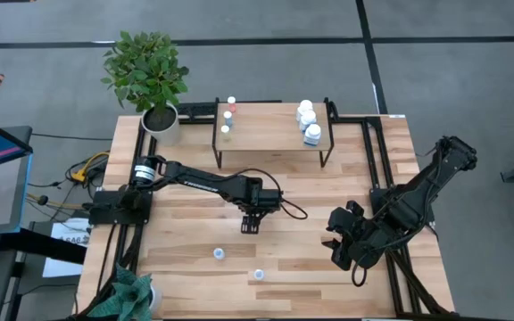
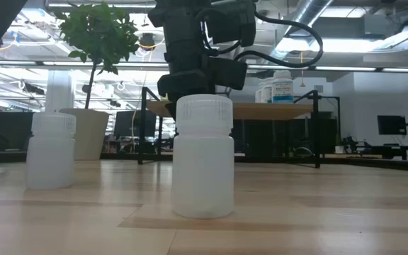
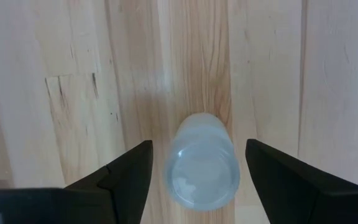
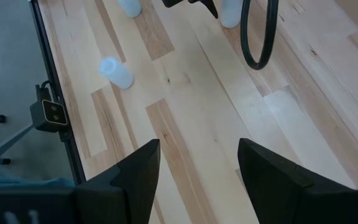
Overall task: Pick and place medicine bottles onto shelf by color
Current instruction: Put the top right transparent pill bottle on the shelf
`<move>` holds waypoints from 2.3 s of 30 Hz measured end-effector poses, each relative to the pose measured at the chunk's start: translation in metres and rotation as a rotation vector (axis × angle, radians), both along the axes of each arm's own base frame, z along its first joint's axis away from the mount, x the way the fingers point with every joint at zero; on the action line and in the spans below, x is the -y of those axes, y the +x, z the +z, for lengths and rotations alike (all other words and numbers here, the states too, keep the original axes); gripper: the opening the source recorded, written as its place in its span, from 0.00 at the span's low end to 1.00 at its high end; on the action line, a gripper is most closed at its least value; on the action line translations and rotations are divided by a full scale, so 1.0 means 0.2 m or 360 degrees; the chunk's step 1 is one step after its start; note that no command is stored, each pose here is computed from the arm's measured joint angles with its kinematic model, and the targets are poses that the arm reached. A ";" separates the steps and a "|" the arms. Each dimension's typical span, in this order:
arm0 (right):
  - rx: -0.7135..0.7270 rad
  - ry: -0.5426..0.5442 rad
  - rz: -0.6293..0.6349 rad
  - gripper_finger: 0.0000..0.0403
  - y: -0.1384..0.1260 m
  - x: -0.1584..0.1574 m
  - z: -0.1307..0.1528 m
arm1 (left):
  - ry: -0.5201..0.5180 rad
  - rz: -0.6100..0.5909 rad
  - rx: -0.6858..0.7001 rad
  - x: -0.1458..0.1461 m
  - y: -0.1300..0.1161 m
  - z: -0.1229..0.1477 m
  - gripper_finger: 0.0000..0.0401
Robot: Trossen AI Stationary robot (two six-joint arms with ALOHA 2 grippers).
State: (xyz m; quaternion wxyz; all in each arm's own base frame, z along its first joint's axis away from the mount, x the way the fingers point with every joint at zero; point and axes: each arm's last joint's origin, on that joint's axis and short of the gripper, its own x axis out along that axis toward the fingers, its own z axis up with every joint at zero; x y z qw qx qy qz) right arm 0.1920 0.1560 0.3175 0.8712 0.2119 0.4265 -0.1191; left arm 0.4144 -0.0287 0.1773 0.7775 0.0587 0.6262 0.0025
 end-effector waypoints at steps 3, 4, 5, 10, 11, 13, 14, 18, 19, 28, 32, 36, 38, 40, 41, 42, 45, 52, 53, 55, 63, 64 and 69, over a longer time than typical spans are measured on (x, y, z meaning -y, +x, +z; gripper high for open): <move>0.0000 0.0000 0.0000 0.59 0.00 0.00 0.00 | -0.0002 0.0010 0.0001 0.00 0.00 0.00 0.55; 0.0000 0.0000 0.0000 0.59 0.00 0.00 0.00 | -0.0004 0.0016 0.0002 0.00 0.00 0.00 0.53; 0.0000 0.0000 0.0000 0.59 0.00 0.00 0.00 | -0.0005 0.0022 0.0002 0.00 0.00 0.00 0.51; 0.0001 -0.0001 0.0000 0.59 0.00 0.00 0.00 | -0.0013 0.0059 0.0008 0.00 0.00 0.00 0.36; 0.0001 -0.0001 0.0000 0.59 0.00 0.00 0.00 | -0.0016 0.0073 0.0007 0.00 0.00 0.00 0.33; 0.0001 -0.0001 -0.0001 0.59 0.00 0.00 0.00 | -0.0026 0.0105 -0.0002 0.00 0.00 0.03 0.28; 0.0001 -0.0001 -0.0001 0.59 0.00 0.00 0.00 | -0.0036 0.0122 0.0004 0.00 0.01 0.05 0.27; 0.0002 -0.0002 -0.0001 0.59 0.00 0.00 0.00 | -0.0087 0.0190 0.0050 -0.02 0.05 0.20 0.27; 0.0002 -0.0002 -0.0001 0.59 0.00 0.00 0.00 | -0.0093 0.0209 0.0068 -0.03 0.06 0.25 0.27; 0.0011 0.0005 -0.0005 0.59 0.00 0.00 0.00 | -0.0027 0.0333 0.0377 -0.21 0.08 0.73 0.29; 0.0024 0.0026 -0.0018 0.59 0.01 0.00 0.00 | -0.0002 0.0401 0.0513 -0.36 0.07 0.87 0.27; 0.0024 0.0032 -0.0025 0.59 0.01 0.00 0.00 | 0.0043 0.0475 0.0593 -0.54 0.03 0.94 0.28; 0.0027 0.0035 -0.0026 0.59 0.01 0.00 0.00 | 0.0070 0.0521 0.0600 -0.64 0.01 0.95 0.29; 0.0037 0.0044 -0.0026 0.59 0.01 -0.01 0.01 | 0.0089 0.0576 0.0592 -0.73 -0.01 0.95 0.28; 0.0039 0.0046 -0.0026 0.59 0.01 -0.01 0.01 | 0.0093 0.0610 0.0590 -0.78 -0.03 0.95 0.28; 0.0043 0.0049 -0.0026 0.59 0.01 -0.01 0.01 | 0.0094 0.0639 0.0591 -0.82 -0.04 0.95 0.27; 0.0044 0.0051 -0.0028 0.59 0.01 -0.01 0.01 | 0.0098 0.0720 0.0597 -0.93 -0.08 0.95 0.27; 0.0044 0.0051 -0.0027 0.59 0.01 -0.01 0.01 | 0.0060 0.0825 0.0580 -1.12 -0.15 0.93 0.28; 0.0044 0.0050 -0.0028 0.59 0.01 -0.01 0.01 | 0.0057 0.0836 0.0571 -1.13 -0.16 0.92 0.27; 0.0044 0.0050 -0.0027 0.59 0.01 -0.01 0.01 | 0.0067 0.0848 0.0576 -1.15 -0.15 0.91 0.27; 0.0046 0.0053 -0.0027 0.59 0.01 -0.01 0.01 | 0.0082 0.0831 0.0443 -1.17 -0.13 0.83 0.29; 0.0047 0.0053 -0.0027 0.59 0.01 -0.01 0.01 | 0.0106 0.0836 0.0436 -1.17 -0.12 0.81 0.29; 0.0050 0.0056 -0.0027 0.59 0.01 -0.01 0.01 | 0.0130 0.0831 0.0436 -1.17 -0.11 0.81 0.28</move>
